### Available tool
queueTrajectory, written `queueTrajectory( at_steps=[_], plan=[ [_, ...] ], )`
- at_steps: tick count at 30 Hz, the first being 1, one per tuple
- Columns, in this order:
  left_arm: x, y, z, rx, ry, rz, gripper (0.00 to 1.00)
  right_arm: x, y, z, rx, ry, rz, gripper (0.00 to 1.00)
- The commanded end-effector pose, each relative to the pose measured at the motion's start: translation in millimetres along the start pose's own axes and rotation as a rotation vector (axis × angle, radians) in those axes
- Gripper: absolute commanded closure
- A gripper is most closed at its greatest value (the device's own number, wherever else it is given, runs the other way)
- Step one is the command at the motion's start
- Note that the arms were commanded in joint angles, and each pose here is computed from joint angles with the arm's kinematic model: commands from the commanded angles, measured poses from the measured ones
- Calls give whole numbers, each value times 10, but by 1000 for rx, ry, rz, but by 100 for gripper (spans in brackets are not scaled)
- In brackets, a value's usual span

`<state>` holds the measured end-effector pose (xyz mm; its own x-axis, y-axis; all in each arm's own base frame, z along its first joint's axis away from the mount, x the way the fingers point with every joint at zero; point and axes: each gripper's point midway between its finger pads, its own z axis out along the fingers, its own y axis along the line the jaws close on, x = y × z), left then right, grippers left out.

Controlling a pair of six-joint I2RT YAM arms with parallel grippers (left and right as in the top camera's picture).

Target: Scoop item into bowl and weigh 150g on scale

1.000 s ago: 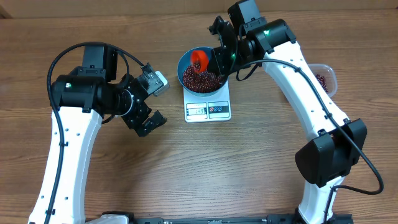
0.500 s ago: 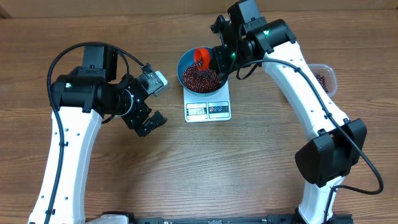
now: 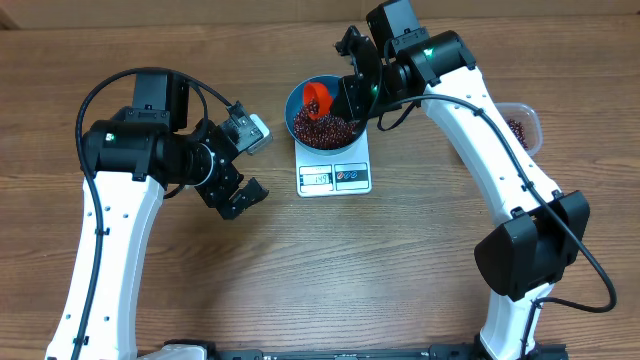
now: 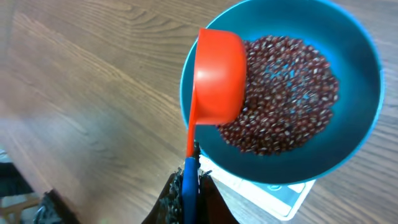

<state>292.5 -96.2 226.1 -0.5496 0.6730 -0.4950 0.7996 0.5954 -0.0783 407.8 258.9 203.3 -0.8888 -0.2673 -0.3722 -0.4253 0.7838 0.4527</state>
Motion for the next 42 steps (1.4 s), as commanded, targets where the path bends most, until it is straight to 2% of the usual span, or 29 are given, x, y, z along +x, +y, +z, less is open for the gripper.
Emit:
queueTrajectory(
  at_steps=[1,9,13,19,35,42],
  plan=[
    [-56,8,-83,-19,-24,3,0,-23,90,-84,-37,-16,-6,96],
    [-56,8,-83,-19,-24,3,0,21,39,-87,-7,0,3,96],
    [-56,8,-83,-19,-24,3,0,-76,-289,-108,185,-42,-43,96],
    [-56,8,-83,-19,-24,3,0,-20,-206,-196,165,-24,-84,96],
    [-56,8,-83,-19,-24,3,0,19,290,-235,-154,-10,-69,96],
    [-56,8,-83,-19,-24,3,0,-34,36,-515,-192,-48,13,96]
  ],
)
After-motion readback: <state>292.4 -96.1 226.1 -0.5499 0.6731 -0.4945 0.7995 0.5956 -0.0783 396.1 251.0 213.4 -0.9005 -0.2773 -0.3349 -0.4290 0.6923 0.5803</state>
